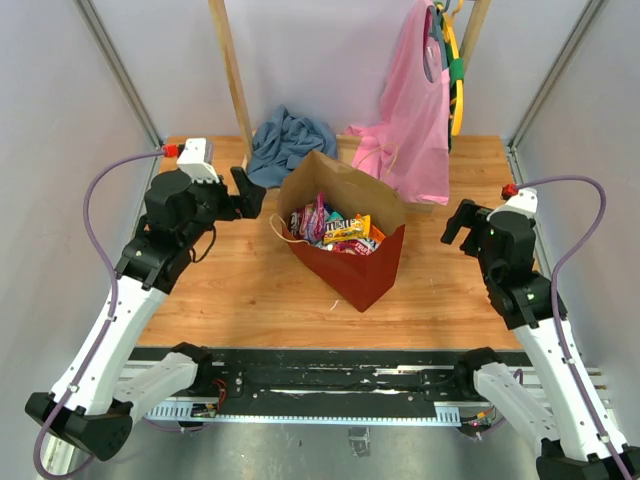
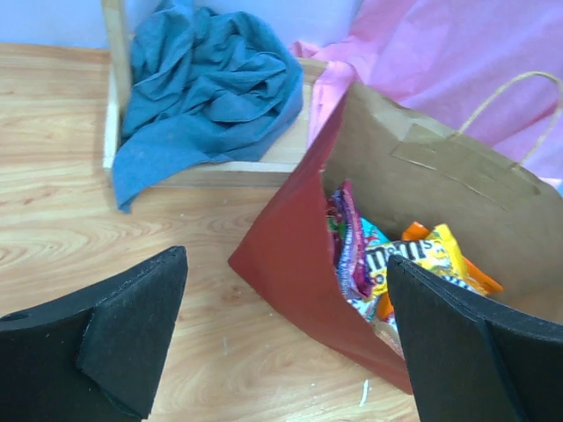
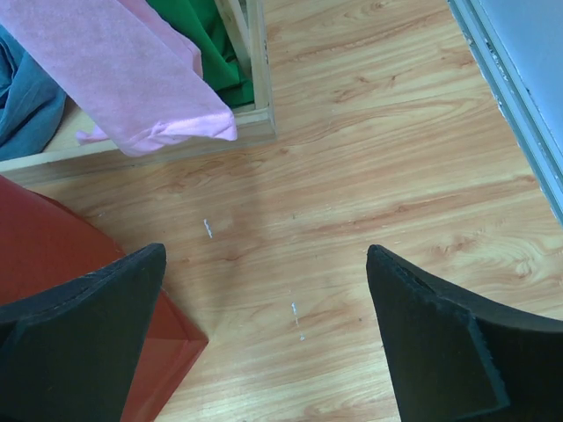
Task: Take the snacks out of the paper bag
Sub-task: Adjust the paper bag at the center of the board.
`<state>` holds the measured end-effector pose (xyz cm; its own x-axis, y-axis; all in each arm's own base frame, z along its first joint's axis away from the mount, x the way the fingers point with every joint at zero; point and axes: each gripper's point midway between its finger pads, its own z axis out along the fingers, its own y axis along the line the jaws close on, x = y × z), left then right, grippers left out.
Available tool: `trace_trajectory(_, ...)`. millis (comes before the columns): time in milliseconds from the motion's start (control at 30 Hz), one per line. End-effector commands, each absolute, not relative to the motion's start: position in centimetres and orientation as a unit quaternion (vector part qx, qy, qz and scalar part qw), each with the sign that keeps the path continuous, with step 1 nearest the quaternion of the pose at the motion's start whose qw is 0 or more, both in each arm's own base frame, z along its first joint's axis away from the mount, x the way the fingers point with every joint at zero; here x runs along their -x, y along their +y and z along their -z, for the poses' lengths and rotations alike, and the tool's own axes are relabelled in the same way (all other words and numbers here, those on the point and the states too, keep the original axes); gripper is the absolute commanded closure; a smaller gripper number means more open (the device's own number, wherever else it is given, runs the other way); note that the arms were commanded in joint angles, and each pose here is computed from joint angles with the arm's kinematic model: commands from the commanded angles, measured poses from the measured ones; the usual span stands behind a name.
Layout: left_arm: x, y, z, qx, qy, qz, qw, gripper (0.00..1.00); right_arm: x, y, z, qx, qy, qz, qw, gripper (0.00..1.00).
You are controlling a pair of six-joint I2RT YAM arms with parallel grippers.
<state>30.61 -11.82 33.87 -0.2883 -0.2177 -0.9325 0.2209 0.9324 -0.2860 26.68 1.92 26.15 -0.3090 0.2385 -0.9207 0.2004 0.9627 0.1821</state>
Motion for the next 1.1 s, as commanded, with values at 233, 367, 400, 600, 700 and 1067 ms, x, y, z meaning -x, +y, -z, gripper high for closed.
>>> trace_trajectory(233,-21.9,-19.7,-41.5,-0.253,0.626,0.401,0.619,0.00,-26.9,3.3,-28.8,-0.113,0.764,-0.063,0.632,0.02)
trace_trajectory(367,-22.6,-20.2,-41.6,-0.261,0.641,0.404,0.598,0.00,-26.9,5.1,-28.8,-0.081,0.776,-0.098,0.618,0.02)
trace_trajectory(400,-23.4,-20.1,-41.7,-0.245,0.648,0.400,0.600,0.00,-26.8,6.0,-29.0,-0.066,0.779,-0.119,0.613,0.02)
trace_trajectory(600,-26.1,-18.5,-43.1,-0.184,0.671,0.354,0.625,0.00,-27.0,8.0,-29.7,-0.037,0.780,-0.160,0.603,0.02)
trace_trajectory(700,-26.1,-16.5,-43.5,-0.159,0.660,0.310,0.666,0.00,-26.7,7.8,-30.3,-0.040,0.771,-0.162,0.615,0.02)
trace_trajectory(1067,-27.9,-13.2,-42.3,-0.095,0.698,0.227,0.673,0.00,-26.2,7.3,-31.7,-0.049,0.753,-0.164,0.636,0.02)
